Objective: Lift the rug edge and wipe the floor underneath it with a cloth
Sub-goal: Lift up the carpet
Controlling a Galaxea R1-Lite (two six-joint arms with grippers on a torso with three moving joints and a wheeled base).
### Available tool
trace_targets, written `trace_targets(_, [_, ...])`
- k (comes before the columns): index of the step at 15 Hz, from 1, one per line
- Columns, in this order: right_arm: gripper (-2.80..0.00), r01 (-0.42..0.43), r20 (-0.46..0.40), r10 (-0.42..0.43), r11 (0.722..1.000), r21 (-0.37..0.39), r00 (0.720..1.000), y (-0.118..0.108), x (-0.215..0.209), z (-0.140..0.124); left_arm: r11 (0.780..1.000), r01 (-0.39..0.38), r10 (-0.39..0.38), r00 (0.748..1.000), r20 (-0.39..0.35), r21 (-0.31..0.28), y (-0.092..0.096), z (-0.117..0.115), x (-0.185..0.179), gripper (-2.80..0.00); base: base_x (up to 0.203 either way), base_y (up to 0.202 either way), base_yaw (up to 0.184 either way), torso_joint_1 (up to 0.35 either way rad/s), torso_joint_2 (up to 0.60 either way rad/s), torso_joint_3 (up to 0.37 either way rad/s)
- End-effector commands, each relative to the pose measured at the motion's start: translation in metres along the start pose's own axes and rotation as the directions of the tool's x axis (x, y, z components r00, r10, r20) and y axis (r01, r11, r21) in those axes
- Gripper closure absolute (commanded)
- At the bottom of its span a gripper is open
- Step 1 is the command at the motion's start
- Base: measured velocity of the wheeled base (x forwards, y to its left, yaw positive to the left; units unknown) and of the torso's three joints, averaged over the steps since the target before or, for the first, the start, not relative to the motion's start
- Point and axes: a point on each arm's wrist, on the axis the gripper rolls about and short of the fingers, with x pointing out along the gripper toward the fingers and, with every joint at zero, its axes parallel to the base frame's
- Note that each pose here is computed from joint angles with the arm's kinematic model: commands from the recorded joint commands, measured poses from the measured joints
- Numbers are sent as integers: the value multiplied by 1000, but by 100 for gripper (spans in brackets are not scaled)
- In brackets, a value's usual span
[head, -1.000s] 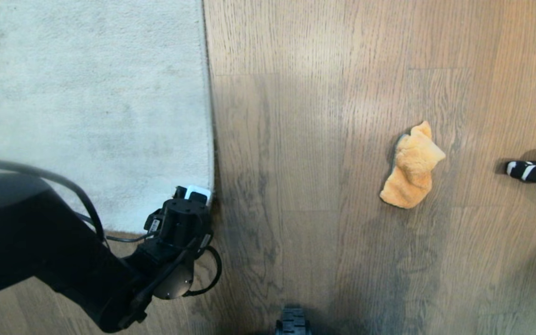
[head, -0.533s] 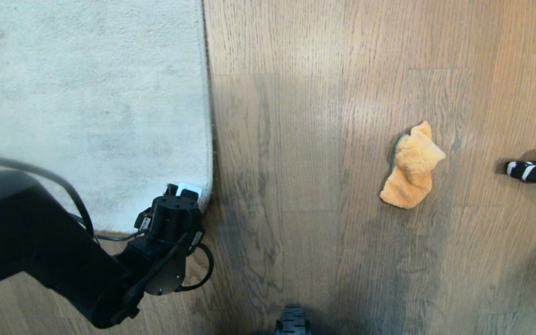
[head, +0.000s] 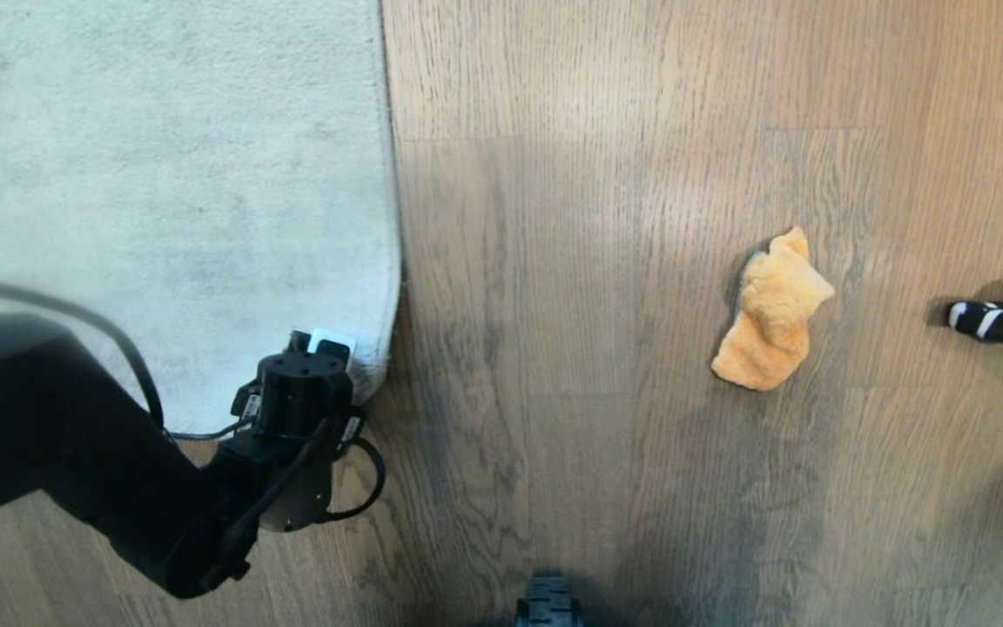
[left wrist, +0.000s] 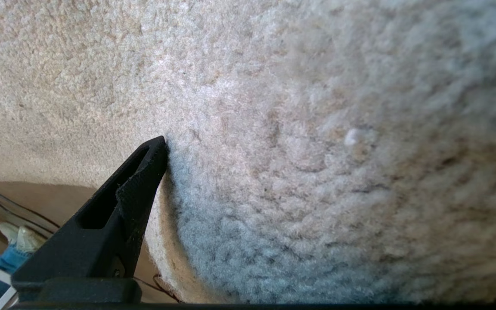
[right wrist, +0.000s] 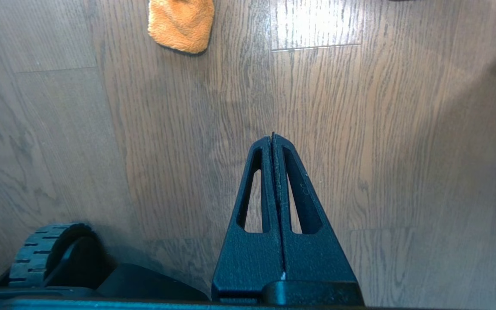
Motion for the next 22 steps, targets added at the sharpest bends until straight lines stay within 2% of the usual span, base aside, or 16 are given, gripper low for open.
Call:
trace_targets(1, [0,0,1,0,1000,0,1000,0,0,0,1000,7,-6,1000,15,-15,0,1,4,-280,0,0,0,0,0,0])
trace_targets(3, [0,0,1,0,1000,0,1000,0,0,0,1000,5,-5,1000,21,-13,1,2,4,-280,0,0,0,0,0,0])
trace_targets(4, [0,0,1,0,1000,0,1000,0,0,0,1000,3,-3,1000,23,-10,3,3,4,0,0,0,0,0,0,0])
trace_targets(7, [0,0,1,0,1000,0,1000,0,0,0,1000,1,0,999,37,-26,5,7,2,0,0,0,0,0,0,0])
trace_targets(12, [0,0,1,0,1000,0,1000,0,0,0,995,-10,19,995,99,-96,13,17,-2,0,0,0,0,0,0,0])
trace_targets(17, [0,0,1,0,1000,0,1000,0,0,0,989,-17,40,988,151,-150,32,33,-17,0,0,0,0,0,0,0])
trace_targets(22, [0,0,1,0,1000,0,1000,0,0,0,982,-17,51,982,184,-186,54,35,-38,0,0,0,0,0,0,0])
